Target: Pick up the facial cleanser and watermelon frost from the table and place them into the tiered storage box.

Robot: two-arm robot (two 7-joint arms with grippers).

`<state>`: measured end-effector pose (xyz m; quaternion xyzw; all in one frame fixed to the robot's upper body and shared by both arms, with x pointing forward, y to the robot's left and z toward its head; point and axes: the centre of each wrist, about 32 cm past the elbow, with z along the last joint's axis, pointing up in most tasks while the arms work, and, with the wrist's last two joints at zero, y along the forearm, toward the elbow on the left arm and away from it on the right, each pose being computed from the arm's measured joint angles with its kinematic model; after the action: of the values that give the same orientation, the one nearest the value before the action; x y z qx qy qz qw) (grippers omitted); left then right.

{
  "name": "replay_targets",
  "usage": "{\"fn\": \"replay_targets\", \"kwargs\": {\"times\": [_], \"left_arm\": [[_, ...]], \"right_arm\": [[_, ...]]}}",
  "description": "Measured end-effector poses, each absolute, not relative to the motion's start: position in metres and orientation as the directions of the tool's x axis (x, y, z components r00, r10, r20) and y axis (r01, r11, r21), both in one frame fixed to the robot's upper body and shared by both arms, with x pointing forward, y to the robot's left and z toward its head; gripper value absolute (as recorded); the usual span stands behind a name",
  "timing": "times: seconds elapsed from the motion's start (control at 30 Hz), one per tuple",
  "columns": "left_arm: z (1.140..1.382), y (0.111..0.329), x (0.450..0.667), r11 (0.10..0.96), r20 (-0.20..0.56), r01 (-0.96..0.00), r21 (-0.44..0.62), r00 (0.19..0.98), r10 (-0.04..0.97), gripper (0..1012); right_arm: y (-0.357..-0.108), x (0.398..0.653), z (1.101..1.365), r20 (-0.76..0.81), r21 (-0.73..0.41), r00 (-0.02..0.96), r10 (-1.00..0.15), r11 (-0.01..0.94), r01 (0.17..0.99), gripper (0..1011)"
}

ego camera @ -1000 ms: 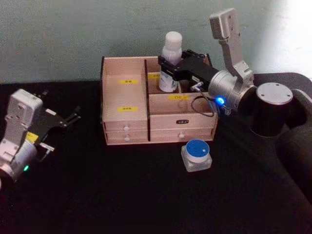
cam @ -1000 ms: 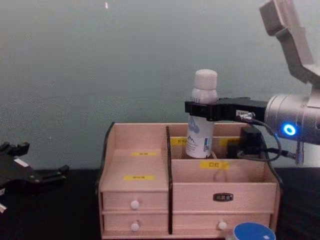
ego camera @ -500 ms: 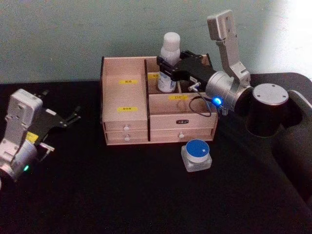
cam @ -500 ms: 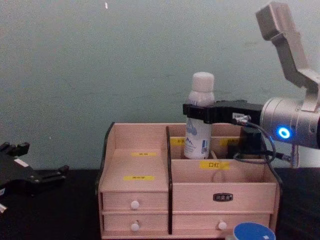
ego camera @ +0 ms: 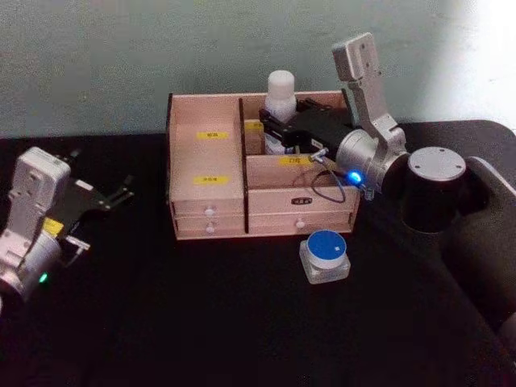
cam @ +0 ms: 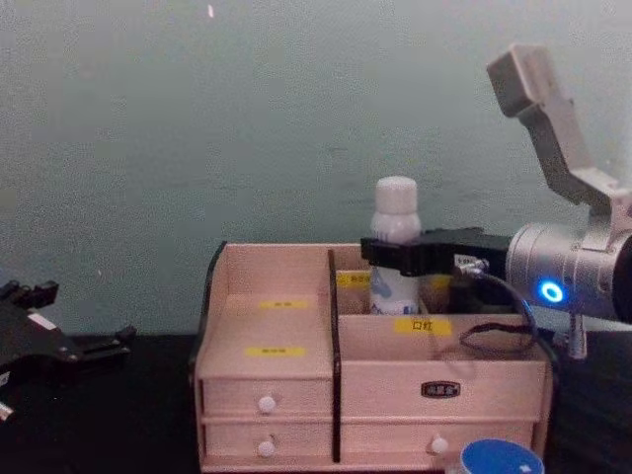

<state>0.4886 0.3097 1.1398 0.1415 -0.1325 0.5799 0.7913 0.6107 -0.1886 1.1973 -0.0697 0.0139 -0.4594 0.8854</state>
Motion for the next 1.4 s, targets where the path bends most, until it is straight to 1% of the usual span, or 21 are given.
{"fn": "replay_targets", "kwargs": {"times": [0.7, 0.77, 0.8, 0.87, 0.93, 0.97, 1.07, 1.27, 1.4], "left_arm": [[1.1398, 0.3097, 0.4886, 0.287, 0.374, -0.955, 0.070, 0.292, 0.880, 1001], [1.1398, 0.3097, 0.4886, 0.287, 0.374, -0.955, 0.070, 0.292, 0.880, 1001], [1.1398, 0.3097, 0.4886, 0.287, 0.374, -0.955, 0.070, 0.292, 0.880, 1001], [1.1398, 0.3097, 0.4886, 0.287, 0.374, -0.955, 0.070, 0.292, 0.880, 1001], [1.1398, 0.3097, 0.4886, 0.287, 0.374, -0.955, 0.070, 0.292, 0.880, 1001], [1.1398, 0.3097, 0.4886, 0.287, 0.374, -0.955, 0.070, 0.292, 0.880, 1001], [1.1398, 0.3097, 0.4886, 0.287, 0.374, -0.955, 0.070, 0.292, 0.880, 1001], [1.1398, 0.3097, 0.4886, 0.287, 0.374, -0.955, 0.070, 0.292, 0.880, 1001], [1.1398, 0.3097, 0.4886, 0.287, 0.374, -0.955, 0.070, 0.292, 0.880, 1001]], "right_arm": [[-0.1894, 0.6107, 1.1925, 0.037, -0.160, 0.572, -0.819, 0.560, 0.813, 600], [-0.1896, 0.6107, 1.1926, 0.037, -0.160, 0.571, -0.820, 0.559, 0.813, 615], [-0.1900, 0.6107, 1.1926, 0.037, -0.160, 0.571, -0.820, 0.559, 0.814, 633], [-0.1900, 0.6107, 1.1926, 0.037, -0.160, 0.571, -0.820, 0.559, 0.814, 711], [-0.1900, 0.6106, 1.1925, 0.036, -0.160, 0.571, -0.820, 0.559, 0.814, 743], [-0.1900, 0.6106, 1.1925, 0.036, -0.160, 0.571, -0.820, 0.559, 0.814, 797], [-0.1900, 0.6106, 1.1926, 0.035, -0.159, 0.571, -0.820, 0.559, 0.814, 892], [-0.1898, 0.6106, 1.1927, 0.035, -0.159, 0.571, -0.820, 0.560, 0.813, 1000], [-0.1897, 0.6104, 1.1930, 0.035, -0.158, 0.572, -0.819, 0.561, 0.813, 1000]]}}
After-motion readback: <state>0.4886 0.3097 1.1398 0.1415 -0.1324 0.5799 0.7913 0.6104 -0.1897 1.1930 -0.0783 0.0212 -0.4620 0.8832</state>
